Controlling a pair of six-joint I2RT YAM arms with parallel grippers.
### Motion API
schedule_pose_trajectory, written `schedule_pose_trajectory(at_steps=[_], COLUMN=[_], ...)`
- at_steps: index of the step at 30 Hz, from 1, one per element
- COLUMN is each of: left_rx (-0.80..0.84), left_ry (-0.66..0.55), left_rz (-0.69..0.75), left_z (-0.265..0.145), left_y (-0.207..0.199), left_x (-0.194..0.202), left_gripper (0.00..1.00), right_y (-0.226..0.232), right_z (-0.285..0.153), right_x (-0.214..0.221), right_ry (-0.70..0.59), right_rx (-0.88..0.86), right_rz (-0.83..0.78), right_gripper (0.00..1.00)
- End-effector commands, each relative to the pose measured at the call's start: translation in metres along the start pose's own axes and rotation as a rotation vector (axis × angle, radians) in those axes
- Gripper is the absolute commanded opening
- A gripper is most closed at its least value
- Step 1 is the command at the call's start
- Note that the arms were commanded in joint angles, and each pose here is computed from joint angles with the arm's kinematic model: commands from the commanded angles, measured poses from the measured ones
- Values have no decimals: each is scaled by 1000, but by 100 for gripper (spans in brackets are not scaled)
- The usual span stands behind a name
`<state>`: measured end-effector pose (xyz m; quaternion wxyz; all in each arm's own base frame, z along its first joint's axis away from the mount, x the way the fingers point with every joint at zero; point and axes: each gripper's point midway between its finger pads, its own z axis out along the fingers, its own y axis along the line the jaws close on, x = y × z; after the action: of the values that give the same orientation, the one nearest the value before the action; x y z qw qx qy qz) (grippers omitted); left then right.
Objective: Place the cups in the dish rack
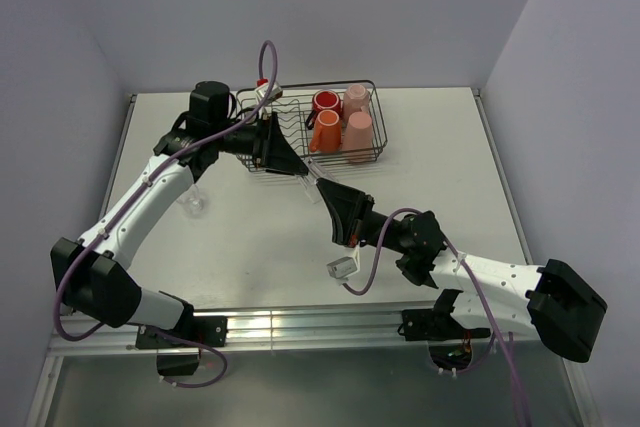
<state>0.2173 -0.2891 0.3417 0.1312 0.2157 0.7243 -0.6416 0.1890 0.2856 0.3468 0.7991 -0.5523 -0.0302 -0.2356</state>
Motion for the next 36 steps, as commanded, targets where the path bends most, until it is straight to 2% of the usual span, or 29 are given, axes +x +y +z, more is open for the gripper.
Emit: schedule_pose_trajectory(at_steps=[1,4,6,9,10,12,16,17,19,20,23,29,33,34,36], left_rx=[34,27,21,13,4,-8,-34,-35,-34,-35,-52,-165,-367,-500,-637], left_ry=[10,5,2,2,-6,-11,-30,-33,-41,-45,-78,-165,-256,-311,-336], left_rz=[51,39,36,51,63,96,144,150,152,155,179,238,316,345,411], left_z=[2,2,3,3,3,2,-1,-2,-5,-6,-13,-42,-71,-84,-99], left_y=[-11,-8,-5,-3,-3,-3,-6,-6,-7,-7,-5,12,43,55,73], left_x=[-2,-3,-4,-3,-4,-5,-10,-11,-12,-13,-20,-48,-80,-96,-107], left_gripper=[59,61,58,34,23,18,0,0,0,0,0,0,0,0,0], right_y=[7,7,6,5,5,3,2,0,1,1,-1,0,-2,-3,-4], right_z=[1,1,1,1,1,1,1,2,2,2,2,-5,-12,-14,-17], right_x=[-8,-11,-13,-12,-11,-10,-7,-7,-6,-5,-2,4,16,24,32], right_ry=[-32,-48,-56,-54,-49,-42,-24,-23,-19,-15,0,43,113,155,202], right_rx=[-16,-17,-16,-4,-2,17,35,41,40,43,54,41,33,34,22], right_rz=[0,-12,-10,-8,-8,-12,-3,-5,-7,-3,4,25,69,96,121], right_gripper=[0,0,0,0,0,12,32,48,72,89,100,100,100,100,100])
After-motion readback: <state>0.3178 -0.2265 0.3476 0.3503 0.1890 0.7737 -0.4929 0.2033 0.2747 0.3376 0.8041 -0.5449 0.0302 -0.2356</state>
